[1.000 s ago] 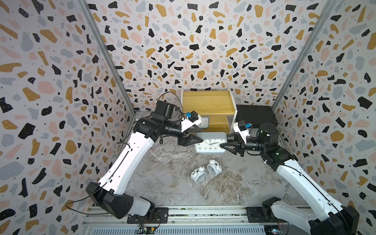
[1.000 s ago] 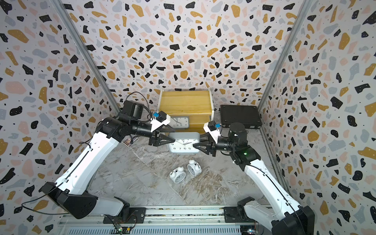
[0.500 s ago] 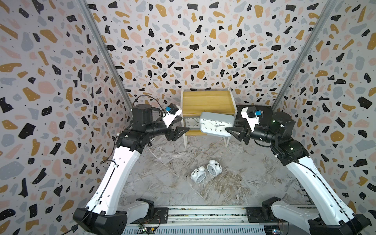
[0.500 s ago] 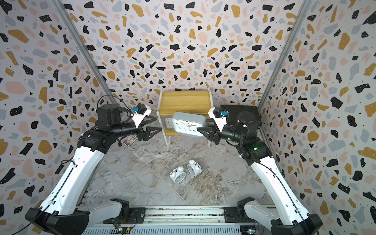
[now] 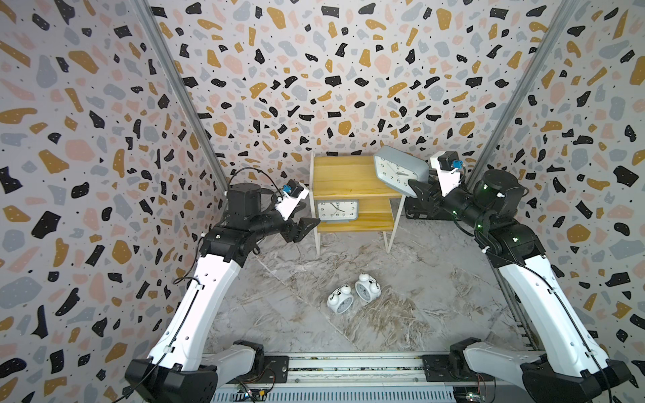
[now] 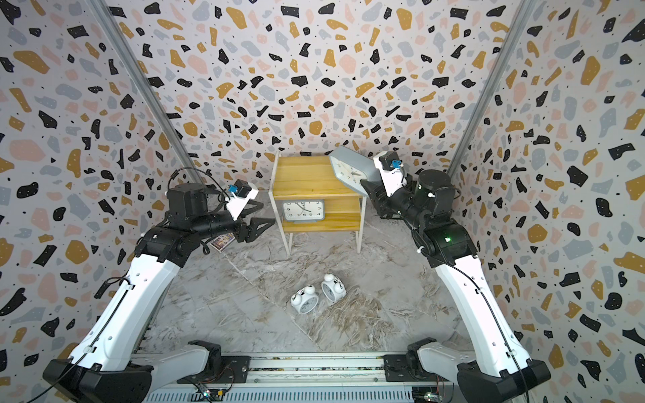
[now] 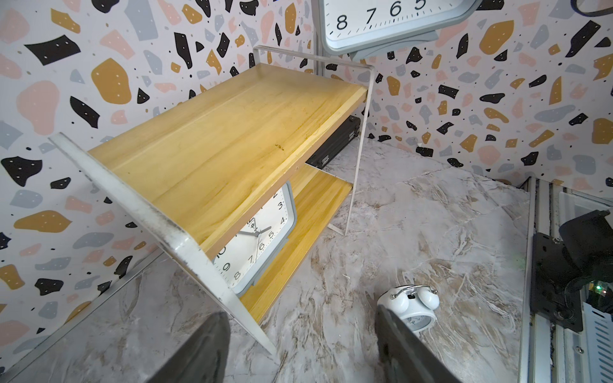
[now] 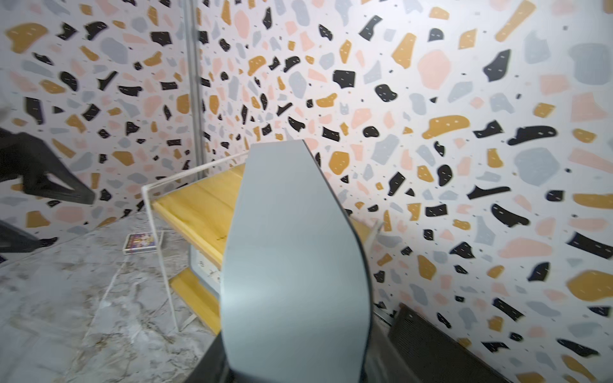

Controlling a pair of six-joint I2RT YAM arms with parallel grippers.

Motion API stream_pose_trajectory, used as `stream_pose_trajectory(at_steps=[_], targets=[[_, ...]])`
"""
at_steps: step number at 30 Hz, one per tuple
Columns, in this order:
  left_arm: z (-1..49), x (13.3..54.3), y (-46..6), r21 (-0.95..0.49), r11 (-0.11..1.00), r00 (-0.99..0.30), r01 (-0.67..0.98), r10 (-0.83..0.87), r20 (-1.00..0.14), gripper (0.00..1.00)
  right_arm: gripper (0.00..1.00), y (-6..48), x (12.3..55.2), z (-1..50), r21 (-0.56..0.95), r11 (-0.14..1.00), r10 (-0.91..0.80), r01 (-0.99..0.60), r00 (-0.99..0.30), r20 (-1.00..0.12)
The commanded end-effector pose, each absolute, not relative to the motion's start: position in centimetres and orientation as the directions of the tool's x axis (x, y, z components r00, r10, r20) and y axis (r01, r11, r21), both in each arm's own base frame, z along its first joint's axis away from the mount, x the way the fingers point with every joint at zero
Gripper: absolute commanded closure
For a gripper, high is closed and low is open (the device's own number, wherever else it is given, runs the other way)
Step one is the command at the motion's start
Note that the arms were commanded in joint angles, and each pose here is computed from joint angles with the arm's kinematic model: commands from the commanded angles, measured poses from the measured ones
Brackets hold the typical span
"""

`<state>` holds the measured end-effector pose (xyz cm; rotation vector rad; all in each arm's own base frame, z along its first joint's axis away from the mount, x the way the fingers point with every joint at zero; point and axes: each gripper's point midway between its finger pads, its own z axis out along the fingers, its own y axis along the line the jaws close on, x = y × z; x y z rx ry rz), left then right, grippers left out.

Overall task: Place the alarm clocks on the shelf by style
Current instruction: Pick up the alarm from the center of the board, then place the alarm on the shelf.

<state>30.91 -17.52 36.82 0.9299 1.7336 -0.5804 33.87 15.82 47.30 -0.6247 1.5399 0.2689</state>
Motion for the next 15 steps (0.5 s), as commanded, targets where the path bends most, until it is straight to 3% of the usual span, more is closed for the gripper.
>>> stream_pose_trajectory(at_steps=[1, 8, 15], targets=[[37.5, 31.6, -17.1, 0.069, 0.608, -0.141, 0.791, 0.29, -0.947, 0.27, 0.76, 11.9, 34.4, 51.6, -0.244, 0.91, -0.216, -0.335, 0.118, -0.969], [37.3, 33.0, -16.8, 0.052, 0.626, -0.157, 0.778, 0.274, -0.949, 0.27, 0.76, 8.3, 37.1, 49.3, -0.194, 0.955, -0.194, -0.224, 0.02, -0.981], [36.2, 35.9, -15.7, 0.023, 0.708, -0.212, 0.706, 0.242, -0.947, 0.27, 0.74, 7.1, 39.3, 45.8, -0.121, 0.96, -0.144, -0.254, -0.07, -0.987]])
